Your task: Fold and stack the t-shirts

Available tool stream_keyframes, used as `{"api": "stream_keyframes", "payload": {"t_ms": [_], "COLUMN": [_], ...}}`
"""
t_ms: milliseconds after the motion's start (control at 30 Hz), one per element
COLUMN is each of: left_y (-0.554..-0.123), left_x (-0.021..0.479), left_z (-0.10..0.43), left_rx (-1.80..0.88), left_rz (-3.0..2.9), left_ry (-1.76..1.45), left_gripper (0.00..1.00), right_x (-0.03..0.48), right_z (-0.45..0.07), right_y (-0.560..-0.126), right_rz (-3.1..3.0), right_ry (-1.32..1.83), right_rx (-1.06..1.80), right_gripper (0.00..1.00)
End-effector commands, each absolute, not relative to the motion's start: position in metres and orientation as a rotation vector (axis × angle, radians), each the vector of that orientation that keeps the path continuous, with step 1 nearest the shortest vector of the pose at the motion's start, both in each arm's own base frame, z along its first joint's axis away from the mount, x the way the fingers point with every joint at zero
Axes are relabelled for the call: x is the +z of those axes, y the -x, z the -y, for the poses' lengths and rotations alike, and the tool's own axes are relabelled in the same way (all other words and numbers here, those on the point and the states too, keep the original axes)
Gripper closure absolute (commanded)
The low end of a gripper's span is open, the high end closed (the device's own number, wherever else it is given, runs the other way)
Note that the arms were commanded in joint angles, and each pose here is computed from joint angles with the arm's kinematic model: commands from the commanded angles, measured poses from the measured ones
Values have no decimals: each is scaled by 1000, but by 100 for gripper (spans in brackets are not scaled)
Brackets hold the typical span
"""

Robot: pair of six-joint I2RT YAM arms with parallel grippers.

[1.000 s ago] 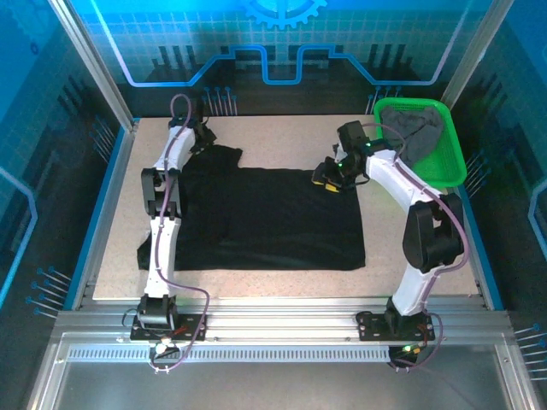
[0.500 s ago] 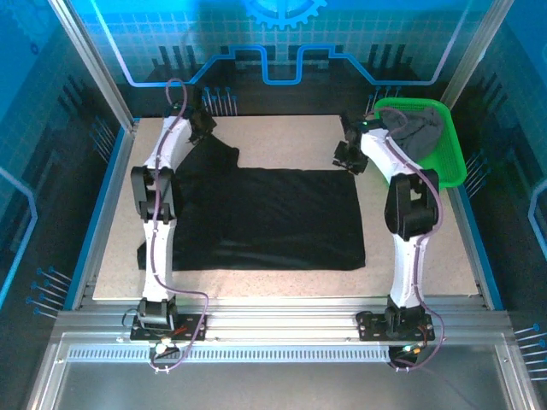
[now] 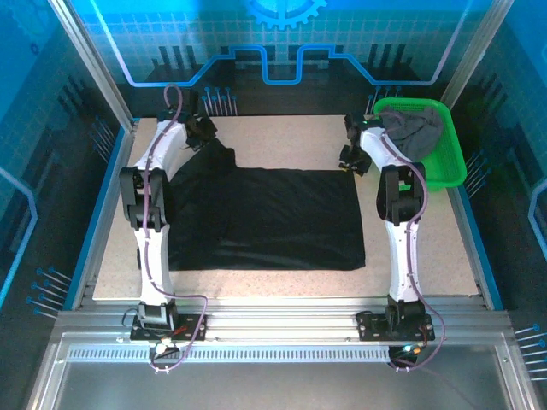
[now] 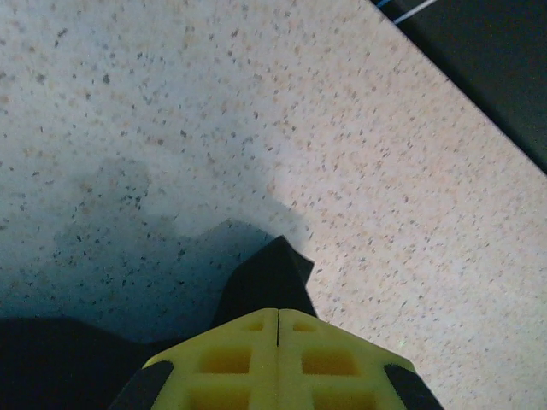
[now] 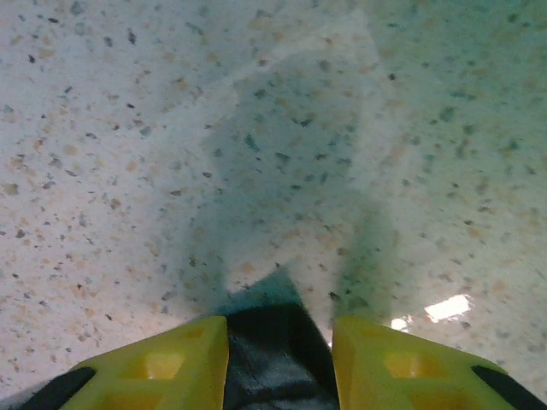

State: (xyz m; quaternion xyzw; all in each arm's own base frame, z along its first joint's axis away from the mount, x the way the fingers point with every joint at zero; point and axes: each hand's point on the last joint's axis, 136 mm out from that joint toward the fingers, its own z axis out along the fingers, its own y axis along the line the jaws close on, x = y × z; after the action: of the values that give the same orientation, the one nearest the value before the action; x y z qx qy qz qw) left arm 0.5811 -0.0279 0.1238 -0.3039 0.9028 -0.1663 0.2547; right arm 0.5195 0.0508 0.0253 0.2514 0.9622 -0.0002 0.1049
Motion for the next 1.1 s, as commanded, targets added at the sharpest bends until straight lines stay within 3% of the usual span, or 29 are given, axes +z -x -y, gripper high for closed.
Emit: {"api": "stream_keyframes", "payload": {"t_ms": [0, 167, 367, 667, 1067], "left_y": [-575, -569, -562, -505, -391], "left_x": [165, 163, 171, 188, 196], "left_z": [36, 34, 33, 20, -8], "left_rx": [-508, -500, -474, -418, -341], "left_rz": [-2405, -2415, -2430, -2446, -2391], "left_ry": [731, 731, 694, 677, 816], "left_gripper": [100, 100, 100, 100, 100], "right_x": [19, 11, 21, 103, 125], "right_z": [-53, -55, -54, -81, -83], "right_y": [-522, -518, -518, -531, -480], "right_rz": [-2864, -2890, -2866, -2637, -2591], "right_ry": [-729, -724, -666, -307, -191], "right_rx": [33, 36, 36, 184, 201], "right_gripper": [64, 69, 99, 100, 100]}}
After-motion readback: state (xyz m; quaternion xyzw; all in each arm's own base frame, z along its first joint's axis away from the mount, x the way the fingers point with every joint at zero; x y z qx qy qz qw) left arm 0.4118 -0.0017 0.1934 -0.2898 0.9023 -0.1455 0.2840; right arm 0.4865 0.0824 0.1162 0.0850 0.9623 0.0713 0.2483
